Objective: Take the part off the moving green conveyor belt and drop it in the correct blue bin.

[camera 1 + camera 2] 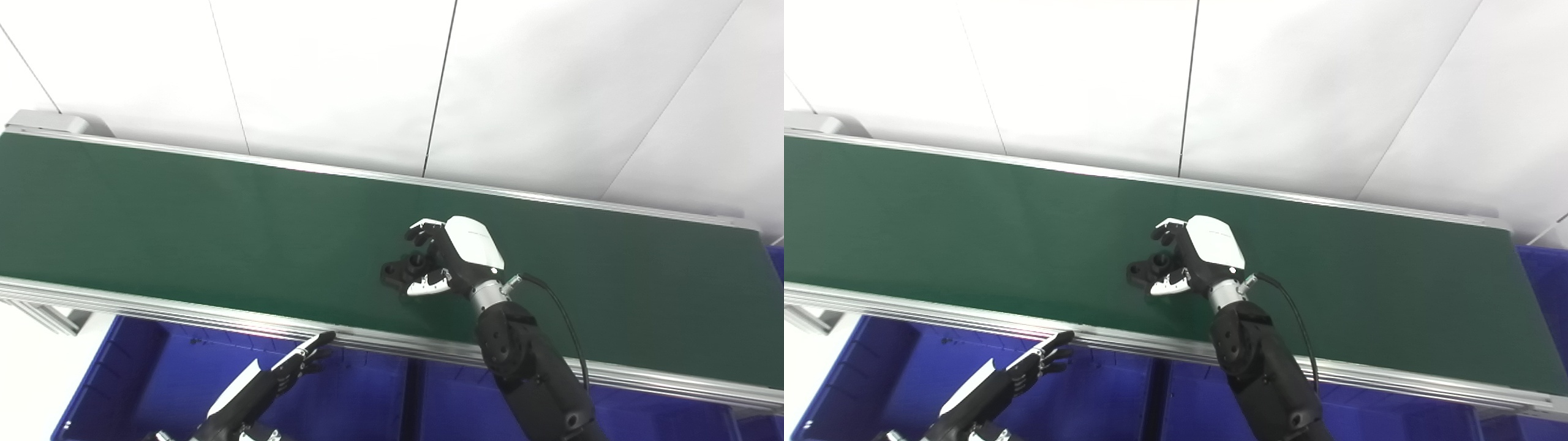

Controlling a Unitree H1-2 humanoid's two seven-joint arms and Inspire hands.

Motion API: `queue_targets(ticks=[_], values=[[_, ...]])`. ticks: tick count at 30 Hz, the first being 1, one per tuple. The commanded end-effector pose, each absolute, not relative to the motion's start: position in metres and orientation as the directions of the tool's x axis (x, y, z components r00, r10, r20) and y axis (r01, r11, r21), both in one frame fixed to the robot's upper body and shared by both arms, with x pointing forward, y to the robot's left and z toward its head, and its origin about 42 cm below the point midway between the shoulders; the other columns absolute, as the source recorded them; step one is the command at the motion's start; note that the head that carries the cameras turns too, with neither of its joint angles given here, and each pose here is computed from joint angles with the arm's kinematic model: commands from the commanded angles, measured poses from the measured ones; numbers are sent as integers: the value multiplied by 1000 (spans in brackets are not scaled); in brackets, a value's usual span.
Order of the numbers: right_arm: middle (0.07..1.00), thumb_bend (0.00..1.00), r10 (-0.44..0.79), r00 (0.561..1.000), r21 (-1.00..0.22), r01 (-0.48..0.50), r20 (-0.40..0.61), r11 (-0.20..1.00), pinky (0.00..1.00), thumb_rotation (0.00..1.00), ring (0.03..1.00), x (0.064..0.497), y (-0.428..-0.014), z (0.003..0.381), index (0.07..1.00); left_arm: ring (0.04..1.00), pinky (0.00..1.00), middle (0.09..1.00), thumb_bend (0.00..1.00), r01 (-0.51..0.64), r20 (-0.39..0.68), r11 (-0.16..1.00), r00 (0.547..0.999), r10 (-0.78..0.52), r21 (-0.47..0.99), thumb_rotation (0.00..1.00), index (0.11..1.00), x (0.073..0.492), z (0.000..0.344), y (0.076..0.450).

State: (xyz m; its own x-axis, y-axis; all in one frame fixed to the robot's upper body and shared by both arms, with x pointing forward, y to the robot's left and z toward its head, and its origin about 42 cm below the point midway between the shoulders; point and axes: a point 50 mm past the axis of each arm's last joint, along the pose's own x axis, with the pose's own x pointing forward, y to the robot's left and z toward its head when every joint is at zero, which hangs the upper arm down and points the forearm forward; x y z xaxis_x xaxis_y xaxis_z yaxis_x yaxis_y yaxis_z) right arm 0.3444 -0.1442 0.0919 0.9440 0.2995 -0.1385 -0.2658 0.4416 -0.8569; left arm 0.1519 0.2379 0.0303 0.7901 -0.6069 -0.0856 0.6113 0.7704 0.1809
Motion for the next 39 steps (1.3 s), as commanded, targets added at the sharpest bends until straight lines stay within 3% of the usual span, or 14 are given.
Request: queue_targets(ticks=[1, 8, 14, 17, 22, 29, 32, 39], values=[[481, 530, 353, 913, -847, -347, -206, 402, 295, 0, 371, 333, -137, 83, 498, 939, 899, 983, 942, 606, -27, 773, 790, -613, 186, 409, 952, 155, 38, 237], [473, 532, 362, 900, -885, -360, -244, 296, 210, 0, 277, 329, -140, 84, 486, 933, 882, 978, 954, 605, -21, 777, 791, -612, 172, 404, 949, 155, 38, 238], [472, 530, 346, 910, -934, -304, -227, 189, 181, 0, 249, 327, -145, 83, 483, 933, 883, 979, 952, 604, -19, 777, 792, -611, 175, 414, 950, 156, 38, 239], [412, 523, 342, 917, -945, -277, -206, 173, 158, 0, 222, 324, -147, 84, 487, 933, 880, 980, 949, 606, -17, 778, 791, -612, 168, 416, 950, 156, 38, 239], [396, 521, 345, 926, -953, -229, -151, 198, 114, 0, 175, 319, -149, 98, 482, 935, 877, 981, 949, 610, -7, 778, 788, -616, 149, 399, 947, 156, 38, 238], [471, 529, 334, 942, -940, -144, -34, 308, 193, 0, 261, 285, -161, 141, 484, 938, 876, 981, 942, 610, 4, 779, 787, -617, 144, 393, 945, 156, 39, 237], [408, 523, 320, 947, -929, -110, 10, 353, 203, 0, 263, 262, -171, 161, 511, 937, 876, 983, 941, 611, 12, 779, 786, -618, 142, 400, 947, 156, 41, 237], [440, 524, 280, 958, -906, -71, 54, 418, 148, 0, 221, 219, -191, 182, 508, 934, 869, 981, 944, 610, 27, 779, 785, -619, 146, 395, 946, 154, 45, 235]])
